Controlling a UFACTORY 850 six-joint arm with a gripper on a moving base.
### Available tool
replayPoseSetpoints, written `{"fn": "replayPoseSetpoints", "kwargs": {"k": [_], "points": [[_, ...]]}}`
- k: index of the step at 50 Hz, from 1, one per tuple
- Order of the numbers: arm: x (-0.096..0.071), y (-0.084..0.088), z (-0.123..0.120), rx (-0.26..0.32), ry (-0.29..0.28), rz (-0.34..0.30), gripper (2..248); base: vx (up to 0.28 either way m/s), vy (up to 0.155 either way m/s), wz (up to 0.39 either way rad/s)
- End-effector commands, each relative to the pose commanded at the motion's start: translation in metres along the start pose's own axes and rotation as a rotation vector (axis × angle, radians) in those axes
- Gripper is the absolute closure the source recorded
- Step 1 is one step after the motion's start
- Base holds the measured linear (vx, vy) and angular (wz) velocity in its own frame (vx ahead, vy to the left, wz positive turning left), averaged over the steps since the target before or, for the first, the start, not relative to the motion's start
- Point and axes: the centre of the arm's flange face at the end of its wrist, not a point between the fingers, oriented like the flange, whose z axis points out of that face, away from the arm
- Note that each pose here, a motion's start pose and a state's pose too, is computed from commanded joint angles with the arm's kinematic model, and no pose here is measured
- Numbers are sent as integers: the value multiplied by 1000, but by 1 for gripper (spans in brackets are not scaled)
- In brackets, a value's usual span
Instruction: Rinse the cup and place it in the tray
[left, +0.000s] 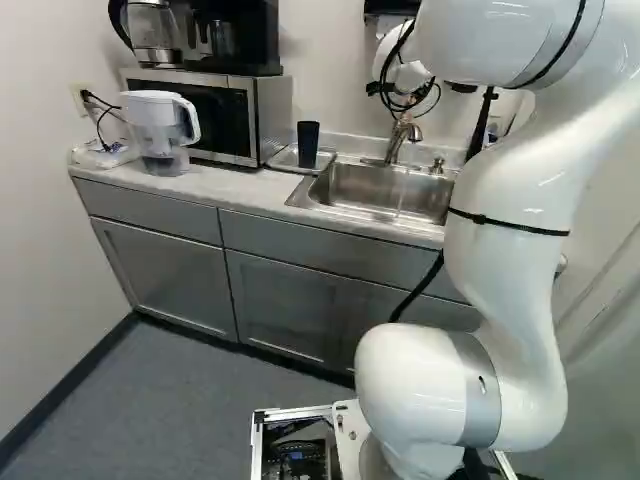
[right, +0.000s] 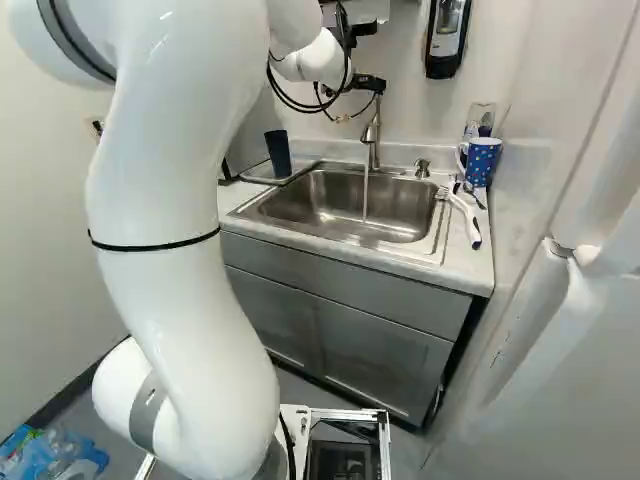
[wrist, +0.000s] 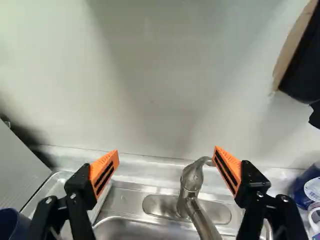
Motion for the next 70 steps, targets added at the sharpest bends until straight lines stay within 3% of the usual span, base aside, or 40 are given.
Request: {"fn": "replayPoseSetpoints", "kwargs": {"k": [46, 70], "points": [[-16, -14, -23, 20, -134, -8, 3, 0, 0, 0], [-18, -16, -28, 23, -138, -10, 3, 0, 0, 0]]}}
